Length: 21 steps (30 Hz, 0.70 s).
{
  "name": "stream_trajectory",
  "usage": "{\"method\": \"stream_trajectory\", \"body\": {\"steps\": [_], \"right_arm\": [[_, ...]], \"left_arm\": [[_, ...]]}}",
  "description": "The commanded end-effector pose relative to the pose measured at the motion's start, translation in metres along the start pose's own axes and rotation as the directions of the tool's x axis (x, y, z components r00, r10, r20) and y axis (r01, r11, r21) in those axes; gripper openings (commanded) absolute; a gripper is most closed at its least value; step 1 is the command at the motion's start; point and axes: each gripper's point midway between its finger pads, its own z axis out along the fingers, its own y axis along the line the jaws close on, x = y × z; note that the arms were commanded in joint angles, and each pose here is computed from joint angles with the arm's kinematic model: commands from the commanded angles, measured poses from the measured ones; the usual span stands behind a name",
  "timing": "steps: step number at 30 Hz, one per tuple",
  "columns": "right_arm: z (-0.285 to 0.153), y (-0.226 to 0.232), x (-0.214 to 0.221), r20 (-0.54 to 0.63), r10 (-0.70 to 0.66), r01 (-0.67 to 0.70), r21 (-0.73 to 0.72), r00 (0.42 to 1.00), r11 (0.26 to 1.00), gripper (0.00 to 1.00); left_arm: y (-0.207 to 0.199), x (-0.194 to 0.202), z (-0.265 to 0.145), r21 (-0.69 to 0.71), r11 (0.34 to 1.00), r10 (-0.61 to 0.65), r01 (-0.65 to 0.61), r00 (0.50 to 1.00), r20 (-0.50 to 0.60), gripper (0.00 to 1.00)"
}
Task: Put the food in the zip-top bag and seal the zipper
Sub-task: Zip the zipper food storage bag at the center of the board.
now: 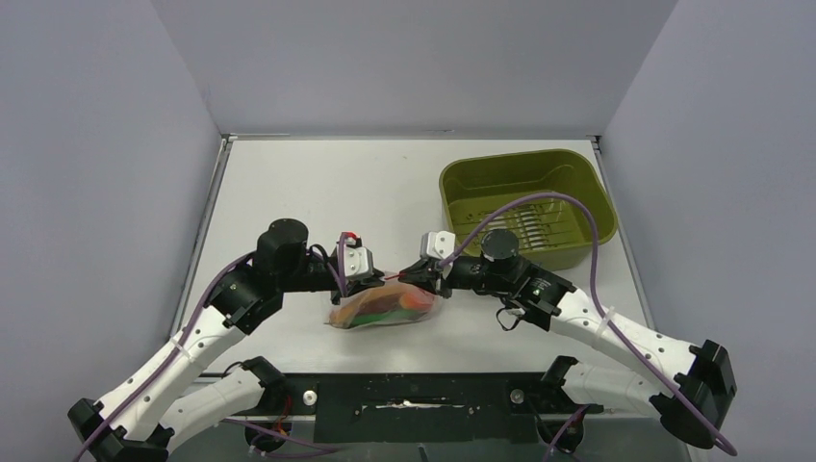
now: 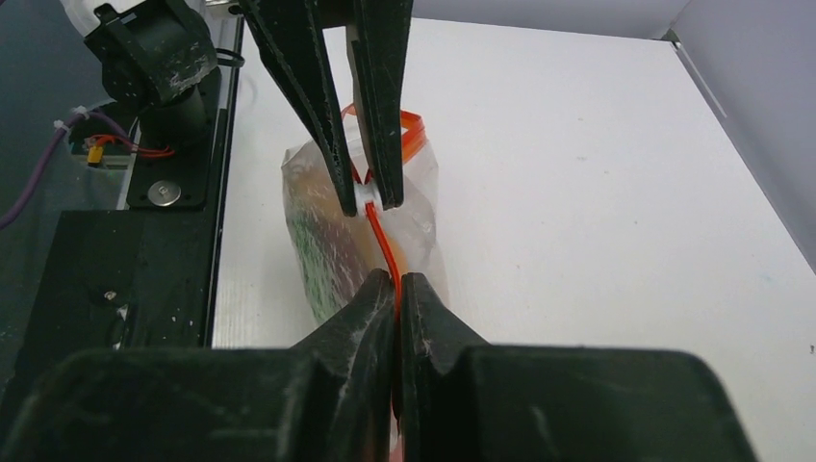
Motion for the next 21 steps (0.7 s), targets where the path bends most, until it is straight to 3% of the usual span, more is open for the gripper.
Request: {"method": "stream_trajectory", "body": {"steps": [1, 21], "right_arm": [[-0.019, -0.031, -0.022, 0.055, -0.036, 0.027, 0.156, 0.998, 0.987, 0.0], [-0.057, -0.081, -0.005, 0.049, 0.032, -0.05, 0.409, 0.998, 0.911, 0.0]], "left_arm": [[0.005, -0.005, -0.018, -0.058, 0.998, 0.028, -0.03, 0.999, -0.043, 0.0], [0.017, 0.005, -0.053, -0.216, 0.975, 0.022, -0.056, 0.988, -0.156, 0.0]]}}
